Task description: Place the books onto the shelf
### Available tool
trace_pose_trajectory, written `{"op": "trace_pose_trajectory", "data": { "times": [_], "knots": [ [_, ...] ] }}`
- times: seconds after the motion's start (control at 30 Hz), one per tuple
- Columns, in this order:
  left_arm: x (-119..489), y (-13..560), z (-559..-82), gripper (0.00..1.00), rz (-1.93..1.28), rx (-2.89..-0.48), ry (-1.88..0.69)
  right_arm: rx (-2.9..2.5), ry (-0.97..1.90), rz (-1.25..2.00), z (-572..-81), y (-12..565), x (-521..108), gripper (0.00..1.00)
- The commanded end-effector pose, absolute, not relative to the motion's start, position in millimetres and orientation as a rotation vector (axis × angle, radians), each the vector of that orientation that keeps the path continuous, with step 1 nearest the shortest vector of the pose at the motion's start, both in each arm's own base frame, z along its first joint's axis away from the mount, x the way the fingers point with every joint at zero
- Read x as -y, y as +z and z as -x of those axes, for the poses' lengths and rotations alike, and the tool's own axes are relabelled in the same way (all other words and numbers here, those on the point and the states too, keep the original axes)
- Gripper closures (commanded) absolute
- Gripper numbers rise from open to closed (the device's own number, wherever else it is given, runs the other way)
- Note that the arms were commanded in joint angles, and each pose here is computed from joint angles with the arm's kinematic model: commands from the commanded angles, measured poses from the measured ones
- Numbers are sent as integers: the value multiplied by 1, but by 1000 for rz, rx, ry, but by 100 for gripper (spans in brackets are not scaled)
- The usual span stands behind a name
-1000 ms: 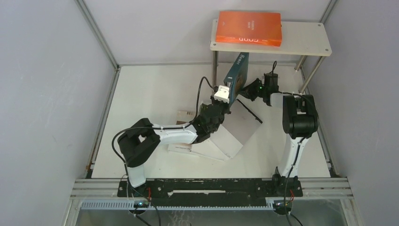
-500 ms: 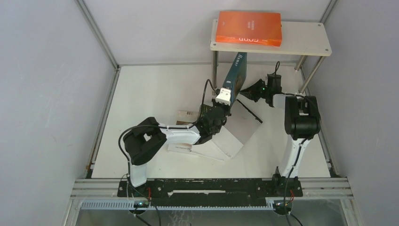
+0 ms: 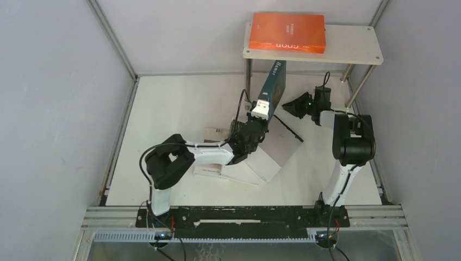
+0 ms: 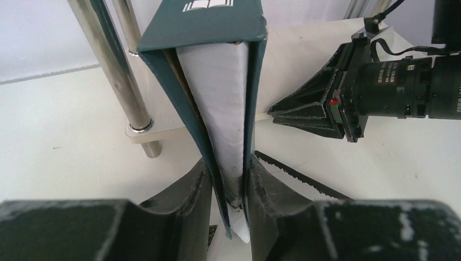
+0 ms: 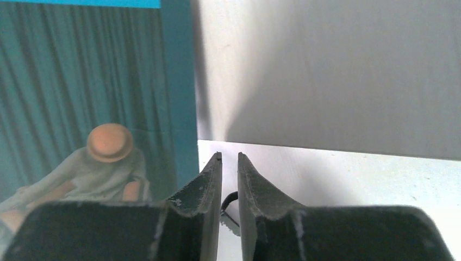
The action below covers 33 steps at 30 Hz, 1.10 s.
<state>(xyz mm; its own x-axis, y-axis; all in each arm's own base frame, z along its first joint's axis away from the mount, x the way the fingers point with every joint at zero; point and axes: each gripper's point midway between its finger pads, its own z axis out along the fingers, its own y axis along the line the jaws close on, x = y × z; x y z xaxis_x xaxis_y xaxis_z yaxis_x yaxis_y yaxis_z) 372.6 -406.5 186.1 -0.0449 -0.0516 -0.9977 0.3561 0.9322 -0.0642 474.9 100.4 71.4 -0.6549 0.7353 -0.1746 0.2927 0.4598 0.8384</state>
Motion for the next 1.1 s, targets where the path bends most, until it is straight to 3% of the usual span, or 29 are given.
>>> {"op": "trace_pose_trajectory", "data": {
  "times": [0.0, 0.27, 1.07],
  "knots": [
    [405, 196, -388, 66, -190, -1586, -324, -2073, 1123, -749, -488, 114, -99, 76],
    [404, 201, -400, 58, -176, -1602, -310, -2041, 1152, -733, -498, 128, -102, 76],
    [395, 199, -426, 57, -182, -1631, -238, -2005, 1238, -679, -547, 138, -121, 76]
  ]
}}
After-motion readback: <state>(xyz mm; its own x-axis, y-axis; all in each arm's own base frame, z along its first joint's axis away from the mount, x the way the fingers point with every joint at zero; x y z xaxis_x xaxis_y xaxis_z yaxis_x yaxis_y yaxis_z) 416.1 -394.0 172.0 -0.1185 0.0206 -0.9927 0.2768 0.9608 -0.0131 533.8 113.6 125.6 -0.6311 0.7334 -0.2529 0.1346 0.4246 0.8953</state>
